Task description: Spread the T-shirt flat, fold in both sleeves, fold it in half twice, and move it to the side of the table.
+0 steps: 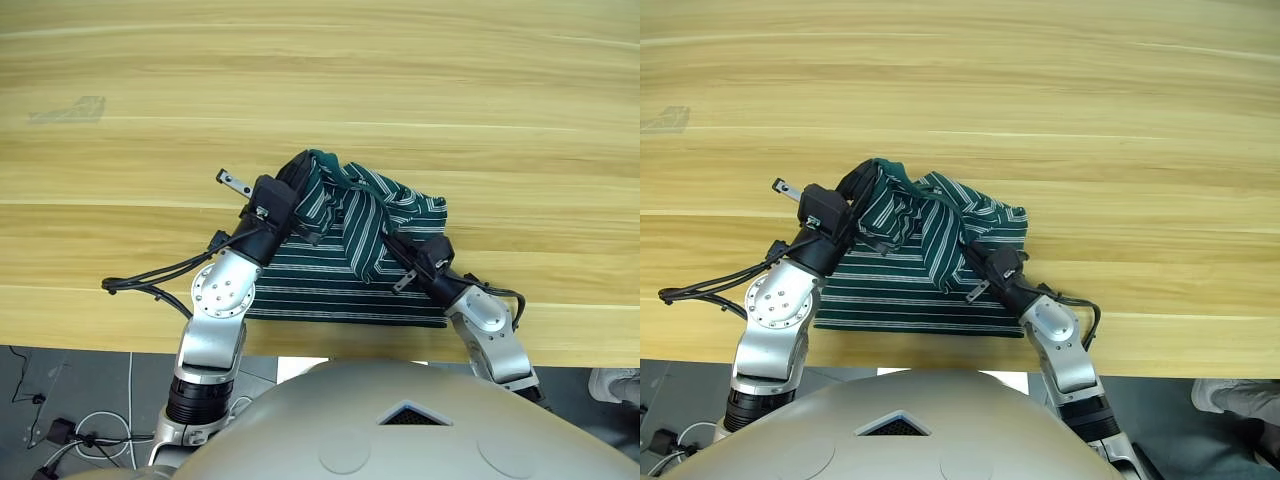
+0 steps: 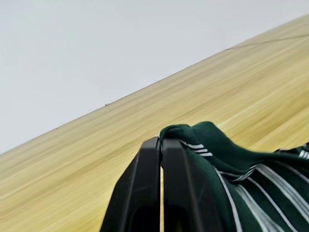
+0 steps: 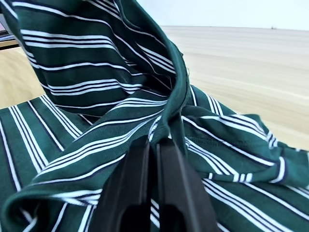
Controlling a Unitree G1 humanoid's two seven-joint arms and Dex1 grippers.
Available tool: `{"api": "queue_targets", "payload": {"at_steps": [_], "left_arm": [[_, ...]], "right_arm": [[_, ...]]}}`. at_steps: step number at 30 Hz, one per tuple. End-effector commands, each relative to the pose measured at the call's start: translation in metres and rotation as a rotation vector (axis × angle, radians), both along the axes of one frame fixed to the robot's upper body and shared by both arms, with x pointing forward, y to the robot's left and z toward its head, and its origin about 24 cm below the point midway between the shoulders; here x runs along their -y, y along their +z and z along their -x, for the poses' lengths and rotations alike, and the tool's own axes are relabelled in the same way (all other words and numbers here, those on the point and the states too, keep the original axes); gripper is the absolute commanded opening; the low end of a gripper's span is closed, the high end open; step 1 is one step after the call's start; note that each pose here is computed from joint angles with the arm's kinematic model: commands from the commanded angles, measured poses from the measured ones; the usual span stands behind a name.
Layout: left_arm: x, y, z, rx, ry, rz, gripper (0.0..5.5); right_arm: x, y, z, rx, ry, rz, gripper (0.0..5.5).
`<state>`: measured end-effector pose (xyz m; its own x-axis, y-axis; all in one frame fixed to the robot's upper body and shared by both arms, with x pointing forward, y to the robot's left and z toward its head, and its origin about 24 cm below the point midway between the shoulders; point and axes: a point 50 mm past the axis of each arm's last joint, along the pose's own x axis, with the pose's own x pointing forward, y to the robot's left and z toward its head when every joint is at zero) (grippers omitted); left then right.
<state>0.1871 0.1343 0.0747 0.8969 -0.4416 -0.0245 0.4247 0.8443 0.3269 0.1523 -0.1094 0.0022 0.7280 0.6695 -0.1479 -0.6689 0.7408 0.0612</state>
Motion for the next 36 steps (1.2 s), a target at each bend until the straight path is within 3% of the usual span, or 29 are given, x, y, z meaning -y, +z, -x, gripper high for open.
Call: {"api": "queue_targets", "payload": {"at_steps": [1,8,11,15,18,22,26,28,32,36], "left_arm": [[-0.006,0.004,-0.001,0.009,-0.016,-0.042,0.00],[-0.024,0.050,-0.034,0.176,-0.073,-0.204,0.00],[-0.023,0.091,-0.081,0.280,-0.104,-0.285,0.00],[-0.003,0.141,-0.158,0.353,-0.126,-0.439,0.00],[0.015,0.197,-0.216,0.411,0.025,-0.514,0.00],[0.025,0.257,-0.228,0.569,0.206,-0.557,0.00],[0.013,0.307,-0.216,0.701,0.258,-0.436,0.00],[0.010,0.304,-0.216,0.709,0.233,-0.453,0.00],[0.010,0.257,-0.221,0.655,0.063,-0.596,0.00],[0.005,0.173,-0.200,0.510,-0.218,-0.664,0.00]], "right_arm": [[0.007,0.018,-0.015,0.103,0.003,0.005,0.05],[0.038,0.093,-0.079,0.408,0.001,0.092,0.05],[0.043,0.132,-0.128,0.553,0.028,0.215,0.05],[0.041,0.177,-0.204,0.652,-0.012,0.371,0.05],[0.041,0.236,-0.254,0.736,-0.227,0.508,0.05],[0.041,0.289,-0.266,0.881,-0.448,0.609,0.05],[0.039,0.315,-0.261,1.054,-0.535,0.661,0.05],[0.039,0.312,-0.261,1.089,-0.532,0.685,0.05],[0.034,0.274,-0.261,1.082,-0.387,0.740,0.05],[0.015,0.183,-0.237,0.989,-0.035,0.720,0.05]]}}
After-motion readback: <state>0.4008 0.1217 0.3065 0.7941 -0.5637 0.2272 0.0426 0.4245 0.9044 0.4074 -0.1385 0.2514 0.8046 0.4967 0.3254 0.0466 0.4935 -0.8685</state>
